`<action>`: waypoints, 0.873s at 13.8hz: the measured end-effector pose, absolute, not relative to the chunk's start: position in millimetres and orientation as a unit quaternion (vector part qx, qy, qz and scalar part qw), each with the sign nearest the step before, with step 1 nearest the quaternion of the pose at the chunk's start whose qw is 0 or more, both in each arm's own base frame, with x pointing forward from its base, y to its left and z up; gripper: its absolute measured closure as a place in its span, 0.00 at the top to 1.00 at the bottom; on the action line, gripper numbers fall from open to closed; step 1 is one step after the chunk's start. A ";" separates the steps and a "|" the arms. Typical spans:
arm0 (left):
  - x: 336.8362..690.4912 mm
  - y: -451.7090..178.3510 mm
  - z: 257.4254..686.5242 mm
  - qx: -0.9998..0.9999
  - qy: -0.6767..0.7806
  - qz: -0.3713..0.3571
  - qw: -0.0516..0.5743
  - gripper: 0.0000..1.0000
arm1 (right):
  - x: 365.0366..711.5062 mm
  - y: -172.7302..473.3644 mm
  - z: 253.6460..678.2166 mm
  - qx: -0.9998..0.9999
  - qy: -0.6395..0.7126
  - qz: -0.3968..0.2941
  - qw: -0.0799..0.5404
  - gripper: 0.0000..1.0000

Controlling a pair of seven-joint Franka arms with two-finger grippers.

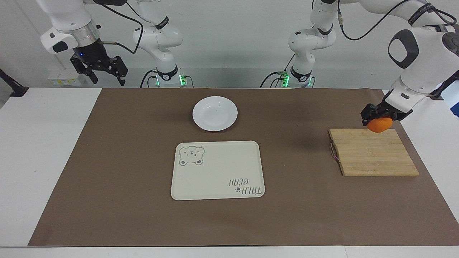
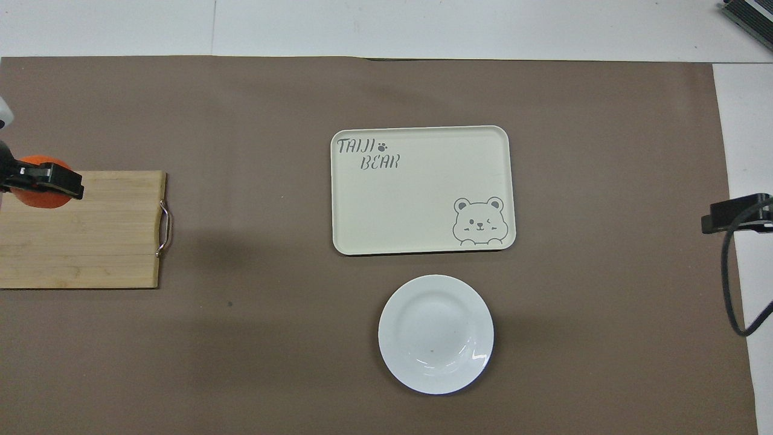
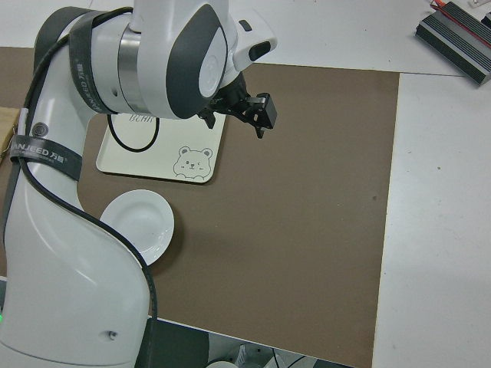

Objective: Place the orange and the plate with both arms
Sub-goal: 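Reach the left gripper to the orange and grasp it, then carry the orange with the left gripper onto the white plate and release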

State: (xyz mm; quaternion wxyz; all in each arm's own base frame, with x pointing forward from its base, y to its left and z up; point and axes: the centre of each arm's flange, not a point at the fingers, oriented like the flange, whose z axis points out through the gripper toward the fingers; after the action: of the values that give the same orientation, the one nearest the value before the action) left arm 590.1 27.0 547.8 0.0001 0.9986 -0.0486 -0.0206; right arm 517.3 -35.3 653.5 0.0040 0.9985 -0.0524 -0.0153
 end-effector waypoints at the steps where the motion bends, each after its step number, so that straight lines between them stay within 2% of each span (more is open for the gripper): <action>1: 586.9 19.9 551.2 0.999 -0.044 -0.024 0.000 0.75 | 517.3 -35.3 653.5 0.999 -0.052 -0.015 0.004 1.00; 12: 549.6 -78.5 584.2 0.995 -0.088 -0.049 -0.009 0.75 | 517.3 -35.3 653.0 0.998 -0.052 -0.016 0.004 1.00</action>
State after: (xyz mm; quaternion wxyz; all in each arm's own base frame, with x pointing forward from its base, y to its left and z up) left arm 549.6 -78.5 584.2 -0.0088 0.9949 -0.0879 -0.0493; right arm 517.3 -35.3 653.0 0.0040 0.9985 -0.0524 -0.0159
